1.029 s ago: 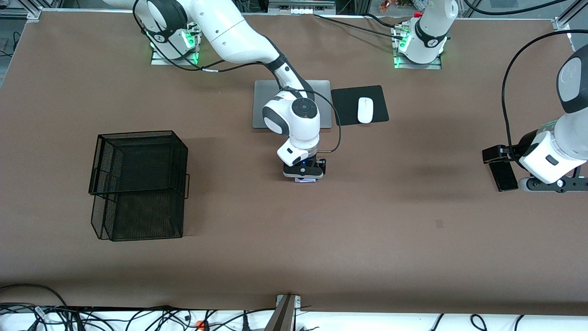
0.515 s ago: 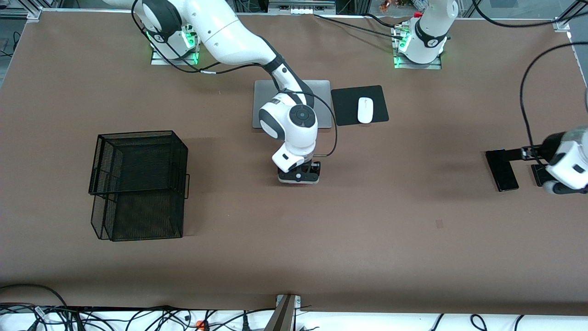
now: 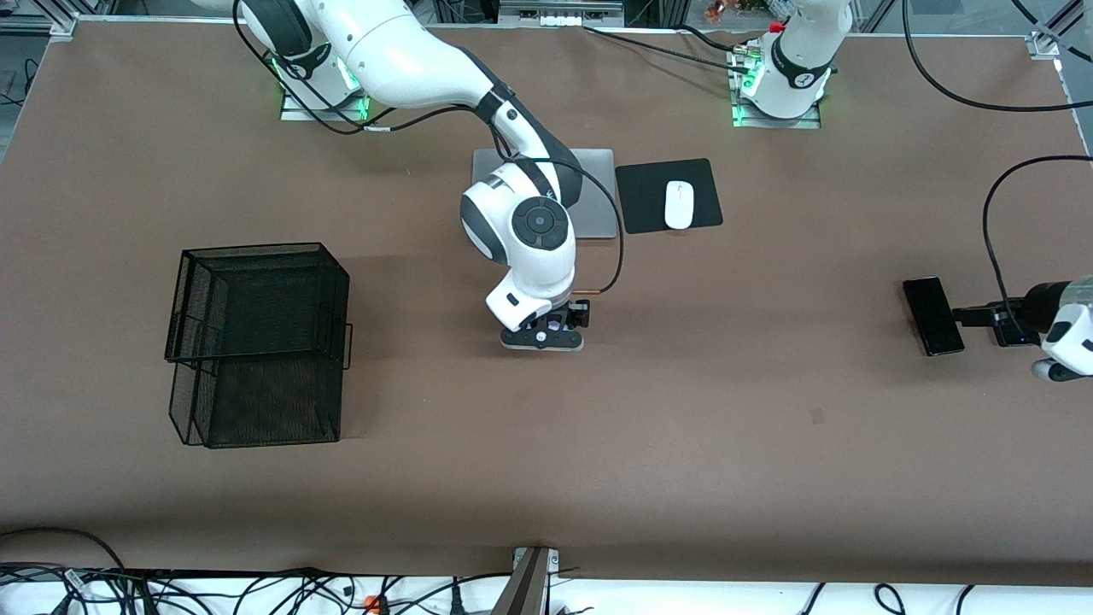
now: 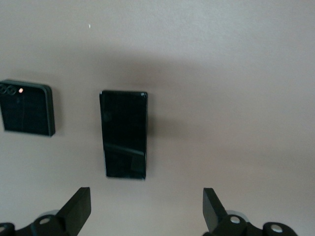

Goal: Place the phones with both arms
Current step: 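Lift the white phone while the left gripper grasps the black phone, then lower the white phone into the basket while the left gripper carries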

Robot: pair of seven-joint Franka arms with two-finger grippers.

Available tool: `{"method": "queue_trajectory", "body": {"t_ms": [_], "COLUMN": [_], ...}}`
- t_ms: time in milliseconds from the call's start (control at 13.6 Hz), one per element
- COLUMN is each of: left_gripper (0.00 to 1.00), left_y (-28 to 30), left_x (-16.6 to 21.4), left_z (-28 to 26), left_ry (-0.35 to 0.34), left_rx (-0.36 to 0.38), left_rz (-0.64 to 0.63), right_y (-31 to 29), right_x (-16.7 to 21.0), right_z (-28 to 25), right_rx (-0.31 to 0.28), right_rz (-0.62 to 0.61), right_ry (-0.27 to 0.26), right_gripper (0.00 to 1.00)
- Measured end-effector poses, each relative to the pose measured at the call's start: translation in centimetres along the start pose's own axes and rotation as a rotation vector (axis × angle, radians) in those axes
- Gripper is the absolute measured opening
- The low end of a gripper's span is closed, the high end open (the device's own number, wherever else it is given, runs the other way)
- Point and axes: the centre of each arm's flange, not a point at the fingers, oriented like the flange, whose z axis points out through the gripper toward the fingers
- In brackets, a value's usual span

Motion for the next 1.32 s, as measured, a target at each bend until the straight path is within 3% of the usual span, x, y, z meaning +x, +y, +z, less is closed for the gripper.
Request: {"method": "queue_trajectory", "body": {"t_ms": [662, 1176, 1324], "left_gripper": [1.0, 1.0, 0.94], "left_y": [-4.4, -5.3, -5.6], "left_x": [-2.2, -2.8, -2.8], "left_z": [13.7, 16.8, 17.2], "left_ry": [0.26, 0.23, 0.23], "left_rx": [-0.006, -0.012, -0.017], "left_rz": [0.101, 0.106, 0.102], "right_y": [12.8, 25.9, 30.9], "right_x": [9.3, 13.9, 14.5], "right_z": [-7.5, -11.9, -12.2], "right_rx": [0.027, 0.034, 0.044], "right_rz": [-0.095, -0.244, -0.282], "right_ry": [-0.113, -0.209, -0.232], "right_gripper": [0.85, 0.85, 0.85]}}
